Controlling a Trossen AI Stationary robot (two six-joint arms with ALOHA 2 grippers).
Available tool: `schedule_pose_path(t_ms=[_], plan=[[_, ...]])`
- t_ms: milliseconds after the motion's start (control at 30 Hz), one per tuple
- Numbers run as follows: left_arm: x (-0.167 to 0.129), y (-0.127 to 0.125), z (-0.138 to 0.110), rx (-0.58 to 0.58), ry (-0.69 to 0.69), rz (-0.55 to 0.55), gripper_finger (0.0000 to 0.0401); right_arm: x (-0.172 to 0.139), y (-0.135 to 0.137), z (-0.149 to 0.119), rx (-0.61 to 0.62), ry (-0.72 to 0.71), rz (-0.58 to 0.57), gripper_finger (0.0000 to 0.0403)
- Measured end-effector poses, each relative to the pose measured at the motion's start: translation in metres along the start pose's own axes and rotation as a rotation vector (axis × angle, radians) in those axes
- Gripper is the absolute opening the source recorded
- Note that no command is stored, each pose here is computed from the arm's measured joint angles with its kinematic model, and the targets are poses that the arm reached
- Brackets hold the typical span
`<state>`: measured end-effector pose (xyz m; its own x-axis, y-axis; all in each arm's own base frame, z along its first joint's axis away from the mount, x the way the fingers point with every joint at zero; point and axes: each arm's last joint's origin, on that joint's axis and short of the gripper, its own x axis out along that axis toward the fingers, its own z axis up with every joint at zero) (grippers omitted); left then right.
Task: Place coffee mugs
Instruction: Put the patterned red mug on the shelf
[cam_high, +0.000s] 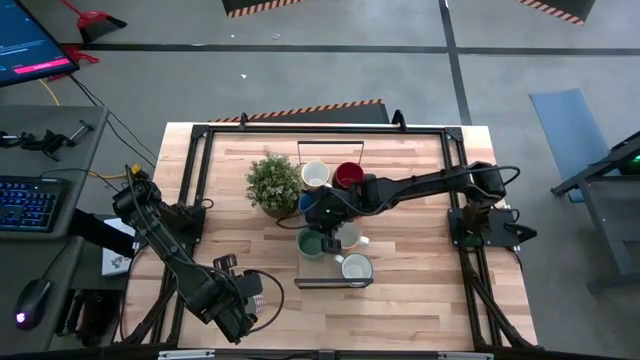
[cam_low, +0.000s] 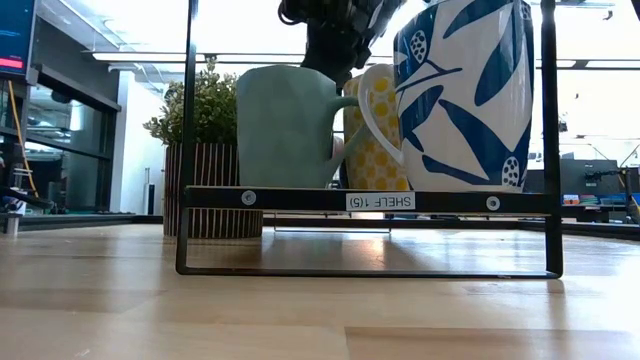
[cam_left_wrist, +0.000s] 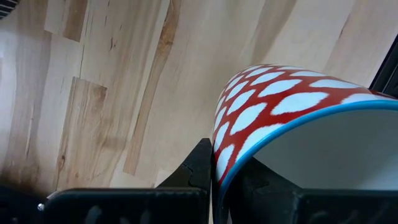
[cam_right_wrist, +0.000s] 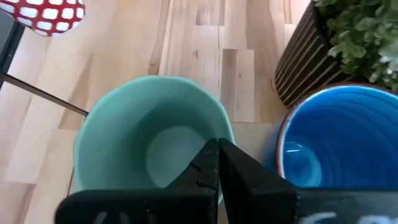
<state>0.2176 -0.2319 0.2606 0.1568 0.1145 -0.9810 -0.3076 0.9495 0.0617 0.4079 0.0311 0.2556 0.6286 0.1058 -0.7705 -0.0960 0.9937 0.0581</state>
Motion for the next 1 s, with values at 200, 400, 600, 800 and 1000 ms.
schedule_pose_path(t_ms=[200,400,600,800,1000], plan=[[0.000,0.000,0.000,0.000,0.000,0.001,0.0011,0.000,-0.006,-0.003,0.012,0.028,-0.017,0.0000],[0.000,0.000,0.000,0.000,-0.003,0.002,0.0011,0.000,-0.006,-0.002,0.011,0.025,-0.017,0.0000],[0.000,0.000,0.000,0.000,-0.003,0.001,0.0011,0.000,-0.004,-0.002,0.013,0.020,0.016,0.0000],[0.000,0.000,0.000,0.000,-0.004,0.002,0.0011,0.001,0.009,-0.002,-0.011,0.022,0.039,0.0000],[0.000,0.000,0.001,0.000,-0.019,0.009,0.0011,0.001,0.025,0.000,-0.043,-0.006,0.065,0.0000]])
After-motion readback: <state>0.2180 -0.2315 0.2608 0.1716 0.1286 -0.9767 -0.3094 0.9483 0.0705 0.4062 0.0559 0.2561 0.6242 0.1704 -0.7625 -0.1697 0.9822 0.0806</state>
